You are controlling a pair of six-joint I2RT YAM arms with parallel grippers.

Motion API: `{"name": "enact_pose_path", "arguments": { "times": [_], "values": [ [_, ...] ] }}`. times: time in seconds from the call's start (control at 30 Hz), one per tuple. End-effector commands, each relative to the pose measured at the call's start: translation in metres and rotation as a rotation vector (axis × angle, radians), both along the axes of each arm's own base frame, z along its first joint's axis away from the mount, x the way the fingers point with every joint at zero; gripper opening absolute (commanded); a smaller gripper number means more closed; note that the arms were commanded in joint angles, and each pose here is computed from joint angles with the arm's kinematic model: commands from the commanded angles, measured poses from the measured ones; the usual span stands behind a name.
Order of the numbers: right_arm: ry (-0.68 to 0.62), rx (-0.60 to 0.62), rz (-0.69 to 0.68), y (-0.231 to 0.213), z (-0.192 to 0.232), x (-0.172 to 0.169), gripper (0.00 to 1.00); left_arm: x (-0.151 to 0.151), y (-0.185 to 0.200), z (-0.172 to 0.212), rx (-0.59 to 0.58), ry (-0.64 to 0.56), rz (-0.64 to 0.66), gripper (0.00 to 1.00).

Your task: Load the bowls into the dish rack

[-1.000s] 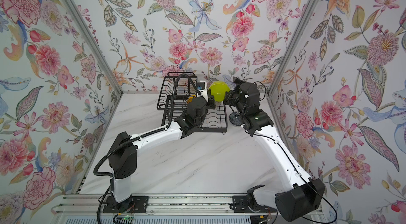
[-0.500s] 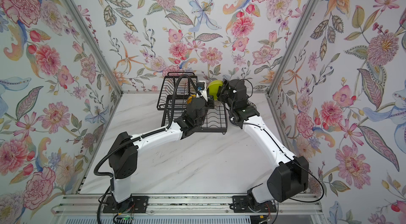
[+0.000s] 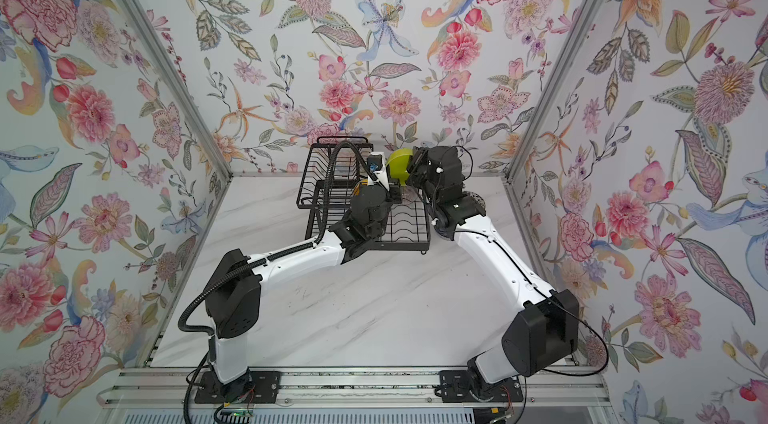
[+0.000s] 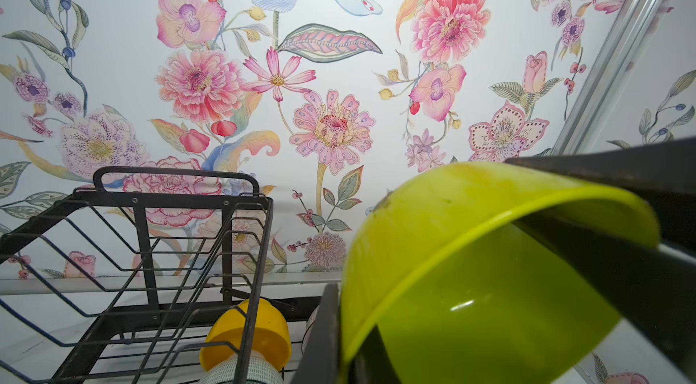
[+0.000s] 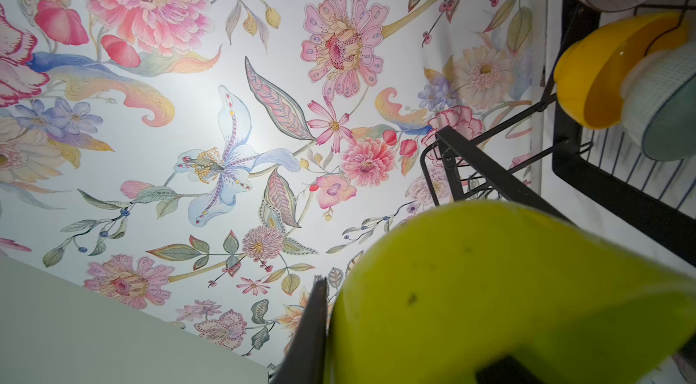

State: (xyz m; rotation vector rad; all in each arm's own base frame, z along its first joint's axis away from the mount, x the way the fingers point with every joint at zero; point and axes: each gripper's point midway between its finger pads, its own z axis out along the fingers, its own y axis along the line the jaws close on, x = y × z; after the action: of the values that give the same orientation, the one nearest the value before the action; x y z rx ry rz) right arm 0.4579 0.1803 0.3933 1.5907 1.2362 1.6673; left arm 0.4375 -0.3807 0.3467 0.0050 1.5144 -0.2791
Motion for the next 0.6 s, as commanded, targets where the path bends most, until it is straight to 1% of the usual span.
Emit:
{"name": "enact_pose_path", "arguments": {
  "times": [0.0,0.07,0.13,0.23,0.27,0.33,0.4,0.57],
  "values": [
    [-0.091,0.075,-0.075,-0.018,0.033,0.003,0.08,-0.018,-0.002,0.023,-0.013,-0.035,-0.028,0.0],
    [-0.103,0.08,-0.078,-0.019,0.034,0.002,0.05,-0.019,-0.003,0.023,-0.009,-0.035,-0.022,0.0],
    [-0.117,0.08,-0.073,-0.019,0.037,0.001,0.0,-0.02,-0.004,0.021,-0.012,-0.031,-0.021,0.0],
    [-0.157,0.082,-0.074,-0.02,0.044,0.0,0.0,-0.022,-0.004,0.024,-0.022,-0.031,-0.026,0.0],
    [-0.177,0.082,-0.075,-0.022,0.048,0.0,0.0,-0.023,-0.005,0.025,-0.025,-0.032,-0.03,0.02],
    [-0.222,0.09,-0.076,-0.023,0.056,0.0,0.0,-0.024,-0.005,0.027,-0.031,-0.031,-0.031,0.15],
    [-0.275,0.102,-0.081,-0.027,0.066,0.001,0.0,-0.024,-0.005,0.029,-0.043,-0.022,-0.033,0.22],
    [-0.377,0.092,-0.104,-0.045,0.086,-0.001,0.0,-0.031,0.001,0.031,-0.062,0.013,-0.038,0.44]
  ]
}}
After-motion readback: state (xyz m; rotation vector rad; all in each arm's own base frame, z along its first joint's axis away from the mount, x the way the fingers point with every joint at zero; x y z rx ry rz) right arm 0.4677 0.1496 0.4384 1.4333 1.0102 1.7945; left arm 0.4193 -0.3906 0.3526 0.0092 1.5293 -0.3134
